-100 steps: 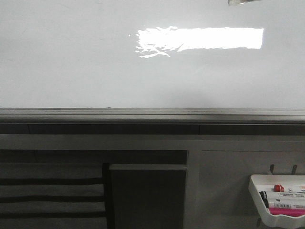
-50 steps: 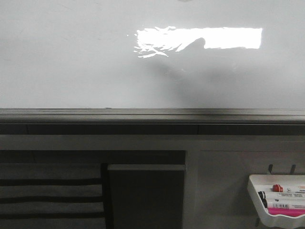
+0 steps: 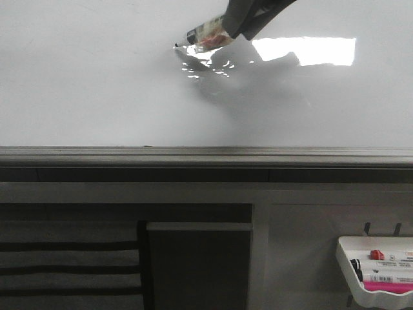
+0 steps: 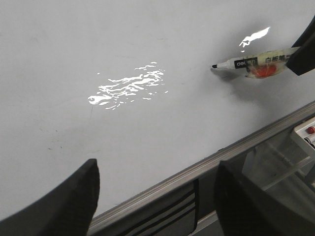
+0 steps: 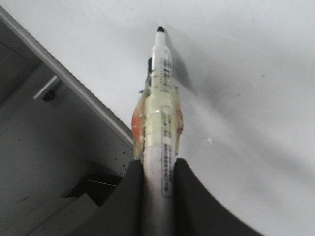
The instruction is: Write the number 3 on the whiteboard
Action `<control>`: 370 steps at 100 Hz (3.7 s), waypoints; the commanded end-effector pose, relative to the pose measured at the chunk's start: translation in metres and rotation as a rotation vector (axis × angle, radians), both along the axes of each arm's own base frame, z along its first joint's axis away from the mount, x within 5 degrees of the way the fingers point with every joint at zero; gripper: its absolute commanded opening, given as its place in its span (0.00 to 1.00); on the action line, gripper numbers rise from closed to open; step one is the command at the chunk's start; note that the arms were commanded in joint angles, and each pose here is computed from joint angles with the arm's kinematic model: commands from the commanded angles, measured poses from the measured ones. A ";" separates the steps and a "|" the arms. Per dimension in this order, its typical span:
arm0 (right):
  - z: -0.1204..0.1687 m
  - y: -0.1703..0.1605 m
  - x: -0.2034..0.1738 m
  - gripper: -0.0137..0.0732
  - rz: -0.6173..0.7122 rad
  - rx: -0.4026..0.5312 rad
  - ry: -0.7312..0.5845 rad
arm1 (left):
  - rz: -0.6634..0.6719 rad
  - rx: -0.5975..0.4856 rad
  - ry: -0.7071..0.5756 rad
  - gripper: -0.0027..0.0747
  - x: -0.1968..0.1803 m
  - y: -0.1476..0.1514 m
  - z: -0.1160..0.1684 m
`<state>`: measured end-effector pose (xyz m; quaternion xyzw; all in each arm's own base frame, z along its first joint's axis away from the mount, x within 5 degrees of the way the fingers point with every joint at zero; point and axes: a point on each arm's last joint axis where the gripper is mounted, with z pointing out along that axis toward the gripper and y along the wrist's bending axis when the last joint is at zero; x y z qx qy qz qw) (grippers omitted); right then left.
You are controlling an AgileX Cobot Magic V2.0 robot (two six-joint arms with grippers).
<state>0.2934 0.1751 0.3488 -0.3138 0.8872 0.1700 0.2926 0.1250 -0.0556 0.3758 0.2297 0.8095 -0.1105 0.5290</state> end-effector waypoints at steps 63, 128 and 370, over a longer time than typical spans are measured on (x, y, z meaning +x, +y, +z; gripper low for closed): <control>0.001 -0.006 0.010 0.07 -0.064 -0.018 -0.046 | 0.019 -0.062 -0.085 0.47 0.001 0.000 0.015; 0.013 0.011 -0.021 0.07 0.033 0.017 -0.076 | 0.019 -0.061 -0.081 0.30 0.002 0.000 0.015; 0.033 0.003 -0.117 0.07 0.720 -0.226 -0.637 | -0.725 0.427 -0.089 0.39 0.048 -0.121 -0.014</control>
